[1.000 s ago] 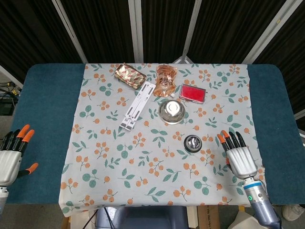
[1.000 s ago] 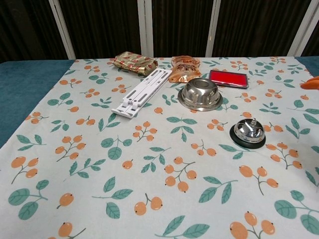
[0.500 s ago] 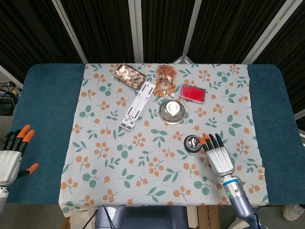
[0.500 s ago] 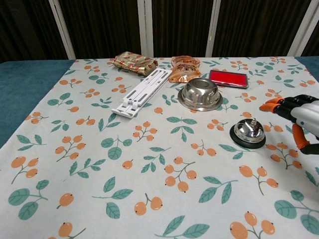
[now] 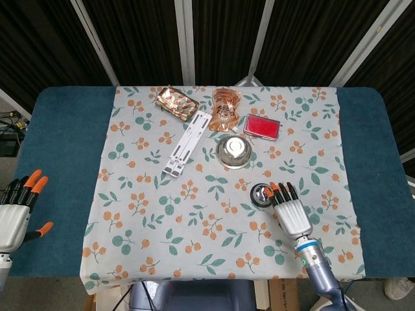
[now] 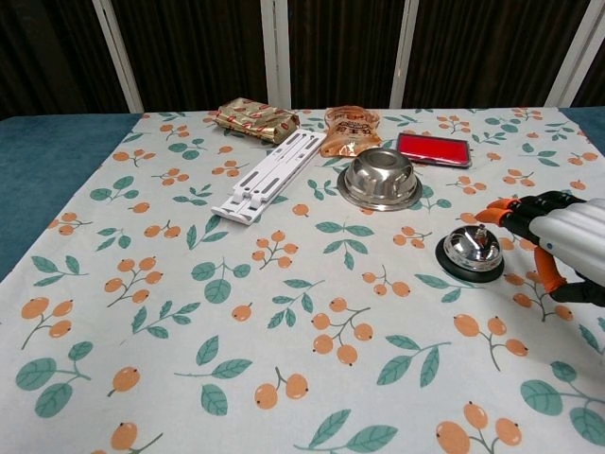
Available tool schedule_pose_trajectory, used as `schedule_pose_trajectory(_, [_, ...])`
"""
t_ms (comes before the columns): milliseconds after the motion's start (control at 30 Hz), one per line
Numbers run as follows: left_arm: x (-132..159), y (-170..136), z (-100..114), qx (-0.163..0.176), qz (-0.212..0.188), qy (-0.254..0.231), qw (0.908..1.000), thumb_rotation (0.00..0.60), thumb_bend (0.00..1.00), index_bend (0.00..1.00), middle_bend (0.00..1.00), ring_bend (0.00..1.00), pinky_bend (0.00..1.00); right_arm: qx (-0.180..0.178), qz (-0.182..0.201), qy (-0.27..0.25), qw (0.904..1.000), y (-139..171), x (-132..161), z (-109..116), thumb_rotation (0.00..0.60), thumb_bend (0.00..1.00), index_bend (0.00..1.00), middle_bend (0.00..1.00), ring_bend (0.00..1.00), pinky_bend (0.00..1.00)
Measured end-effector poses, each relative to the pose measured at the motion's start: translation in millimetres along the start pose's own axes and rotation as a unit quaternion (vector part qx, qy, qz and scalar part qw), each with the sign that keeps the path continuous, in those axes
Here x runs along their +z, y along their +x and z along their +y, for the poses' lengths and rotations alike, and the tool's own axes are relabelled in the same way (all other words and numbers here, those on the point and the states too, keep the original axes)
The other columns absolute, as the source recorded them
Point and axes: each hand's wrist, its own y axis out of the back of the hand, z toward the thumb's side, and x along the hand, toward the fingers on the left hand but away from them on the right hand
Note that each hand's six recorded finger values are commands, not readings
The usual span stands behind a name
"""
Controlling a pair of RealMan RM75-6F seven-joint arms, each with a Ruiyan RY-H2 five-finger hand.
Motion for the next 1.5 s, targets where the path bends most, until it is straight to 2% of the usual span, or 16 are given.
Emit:
schedule_pose_trajectory(367, [0.5,-0.6,-0.4,-0.001,-0.002,0.0,1.0,0.6,0.0,0.0,0.0,0.0,0.0,0.017,-0.007,0.009,0.9998,-0.3,-0.4,-15.7,0.6,1.0,0.0,0.0,0.0,0.0])
schedule_pose_trajectory(567, [0.0,-1.3,-0.4,-0.001,-0.002,-0.001,1.0,0.6,0.0,0.0,0.0,0.0,0.0,0.046,-0.013,0.004,0.9988,2.0,-1.0,-30.2,0.6,1.0,0.0,0.0,0.0,0.0])
schedule_pose_trajectory(700, [0.6,-1.7,-0.6,-0.001,-0.004,0.0,1.0,0.6,0.0,0.0,0.0,0.0,0.0,0.045,-0.006,0.007,0.9989,3.7,3.3,-30.6,0.6,1.0,0.0,0.0,0.0,0.0])
schedule_pose_trajectory(900, [1.2,-1.7,0.0,0.001,-0.004,0.0,1.0,0.6,0.0,0.0,0.0,0.0,0.0,0.025,-0.009,0.001,0.9997,0.4,3.4,-19.6,0.6,1.0,0.0,0.0,0.0,0.0])
schedule_pose_trajectory(1133, [0.9,-1.0,0.0,0.002,-0.003,0.001,1.0,0.6,0.0,0.0,0.0,0.0,0.0,-0.037,-0.025,-0.014,0.9989,-11.6,-6.8,21.9,0.6,1.0,0.0,0.0,0.0,0.0])
schedule_pose_trajectory(1167, [0.8,-1.0,0.1,0.002,-0.002,0.001,1.0,0.6,0.0,0.0,0.0,0.0,0.0,-0.049,-0.029,-0.019,0.9982,-12.9,-10.3,31.4,0.6,0.96,0.0,0.0,0.0,0.0])
schedule_pose_trajectory(1233, [0.9,-0.8,0.2,0.003,-0.002,0.001,1.0,0.6,0.0,0.0,0.0,0.0,0.0,-0.067,-0.036,-0.027,0.9967,-13.9,-16.7,45.7,0.6,0.83,0.0,0.0,0.0,0.0])
schedule_pose_trajectory(1300, [0.9,-0.9,0.3,0.003,-0.002,0.001,1.0,0.6,0.0,0.0,0.0,0.0,0.0,-0.08,-0.043,-0.034,0.9952,-12.9,-23.8,57.5,0.6,0.64,0.0,0.0,0.0,0.0])
schedule_pose_trajectory(1367, [1.2,-1.0,0.4,0.003,-0.003,0.001,1.0,0.6,0.0,0.0,0.0,0.0,0.0,-0.092,-0.05,-0.041,0.9936,-8.9,-33.5,69.2,0.6,0.52,0.0,0.0,0.0,0.0])
schedule_pose_trajectory(1400, [1.2,-1.1,0.4,0.003,-0.003,0.002,1.0,0.6,0.0,0.0,0.0,0.0,0.0,-0.097,-0.054,-0.044,0.9929,-6.4,-38.4,73.6,0.6,0.47,0.0,0.0,0.0,0.0])
schedule_pose_trajectory(1500, [1.0,-1.8,0.0,0.002,-0.003,0.003,1.0,0.6,0.0,0.0,0.0,0.0,0.0,-0.107,-0.066,-0.045,0.9911,7.0,-56.7,83.4,0.6,0.42,0.0,0.0,0.0,0.0])
